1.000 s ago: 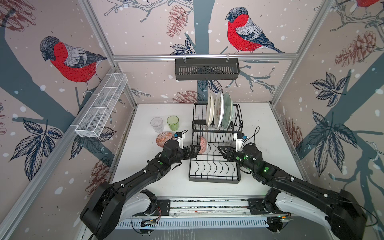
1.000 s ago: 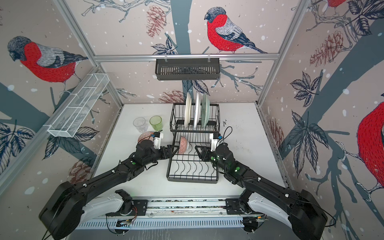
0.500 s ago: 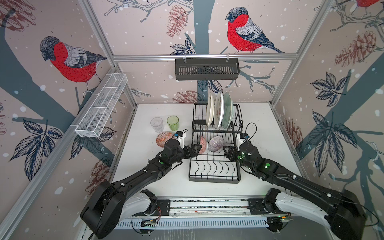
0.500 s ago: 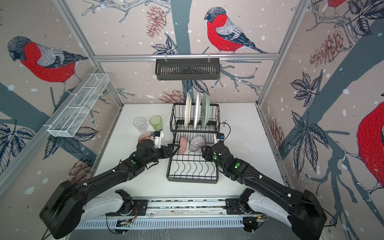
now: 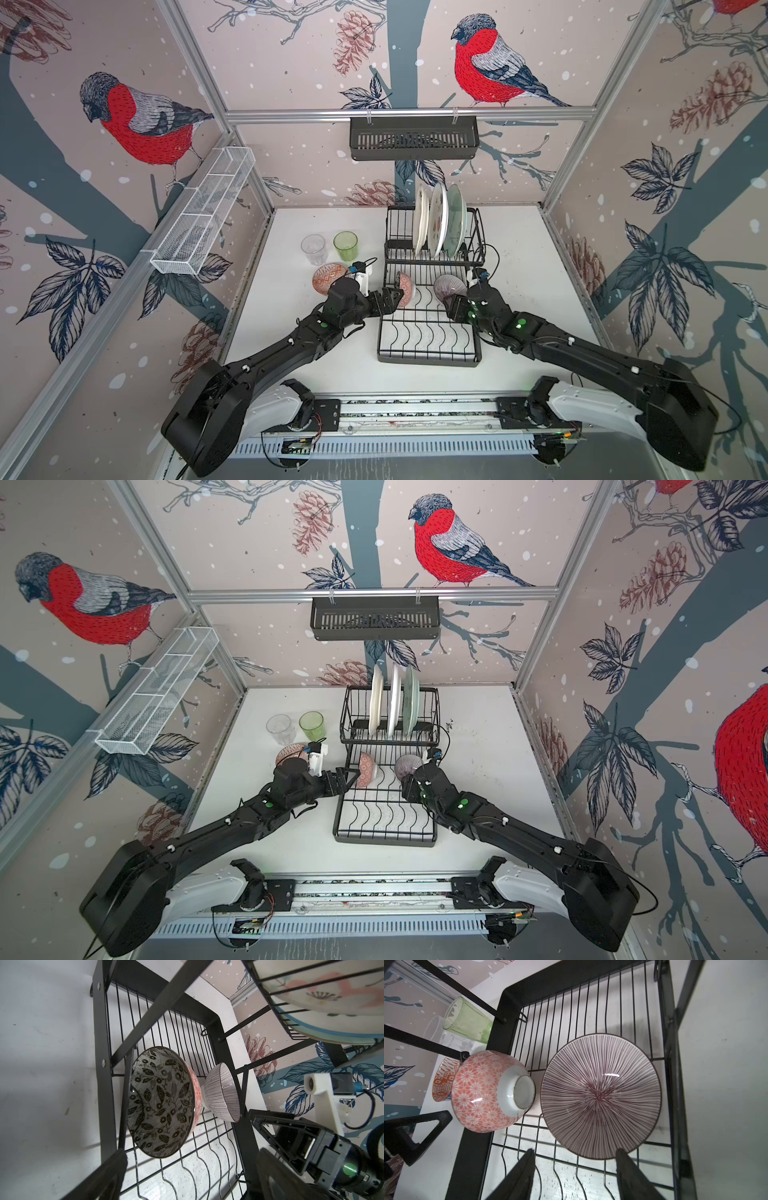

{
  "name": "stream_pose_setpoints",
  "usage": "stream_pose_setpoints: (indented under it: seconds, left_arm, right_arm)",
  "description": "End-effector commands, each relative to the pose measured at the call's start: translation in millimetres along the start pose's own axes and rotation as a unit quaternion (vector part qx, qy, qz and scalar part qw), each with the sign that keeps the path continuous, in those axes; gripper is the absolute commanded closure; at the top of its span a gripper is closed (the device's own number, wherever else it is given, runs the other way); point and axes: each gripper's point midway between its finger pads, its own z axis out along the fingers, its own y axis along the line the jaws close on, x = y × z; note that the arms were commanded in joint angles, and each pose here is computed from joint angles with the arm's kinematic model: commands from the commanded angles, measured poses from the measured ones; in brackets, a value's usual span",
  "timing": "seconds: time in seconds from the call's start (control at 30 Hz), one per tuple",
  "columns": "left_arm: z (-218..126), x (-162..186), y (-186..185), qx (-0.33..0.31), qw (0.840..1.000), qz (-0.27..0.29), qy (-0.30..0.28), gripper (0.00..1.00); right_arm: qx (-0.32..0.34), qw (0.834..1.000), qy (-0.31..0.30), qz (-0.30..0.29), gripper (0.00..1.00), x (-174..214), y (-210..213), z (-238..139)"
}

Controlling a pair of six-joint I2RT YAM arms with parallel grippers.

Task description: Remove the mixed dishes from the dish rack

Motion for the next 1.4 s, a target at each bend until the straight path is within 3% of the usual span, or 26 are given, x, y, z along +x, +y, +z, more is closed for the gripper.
stream_pose_setpoints:
  seconds: [0.0, 0.23, 0.53, 0.73, 0.97, 1.07, 1.27, 1.37]
  left_arm:
    - [-1.7, -8.0, -4.2, 0.002, 1.0, 0.015, -0.016, 0.03]
    - [-3.2, -8.5, -3.8, -0.001, 1.0, 0.023, -0.017, 0.03]
    - [-1.5, -6.7, -2.6, -0.003, 1.0, 0.029, -0.011, 0.03]
    - [-1.2, -5.4, -1.3, -0.005, 1.0, 0.029, -0.008, 0.03]
    - [-5.5, -5.4, 0.7, -0.014, 0.999, 0.031, -0.011, 0.03]
    - [-7.9, -5.6, 2.2, -0.017, 0.999, 0.032, -0.015, 0.03]
    - [-9.3, -6.4, 2.9, -0.015, 0.999, 0.029, -0.024, 0.03]
    - [-9.4, -6.1, 3.5, -0.017, 0.999, 0.028, -0.023, 0.03]
  right_arm:
    - [0.019, 1.0, 0.013, 0.011, 0.41, 3.4, -4.7, 5.2]
    - [0.051, 0.998, 0.039, 0.016, 0.43, 10.6, -12.4, 11.2]
    - [-0.076, 0.996, 0.043, -0.023, 0.36, 1.6, 39.9, 1.6]
    - [-0.021, 0.994, 0.06, -0.084, 0.35, 3.6, 29.3, 16.3]
    - [0.052, 0.985, 0.074, -0.15, 0.5, 7.3, 10.0, 33.0]
    - [0.056, 0.983, 0.076, -0.157, 0.58, 10.5, 8.8, 35.6]
    - [0.056, 0.982, 0.069, -0.164, 0.61, 13.9, 12.8, 37.6]
    - [0.063, 0.981, 0.067, -0.172, 0.72, 16.9, 12.4, 38.2]
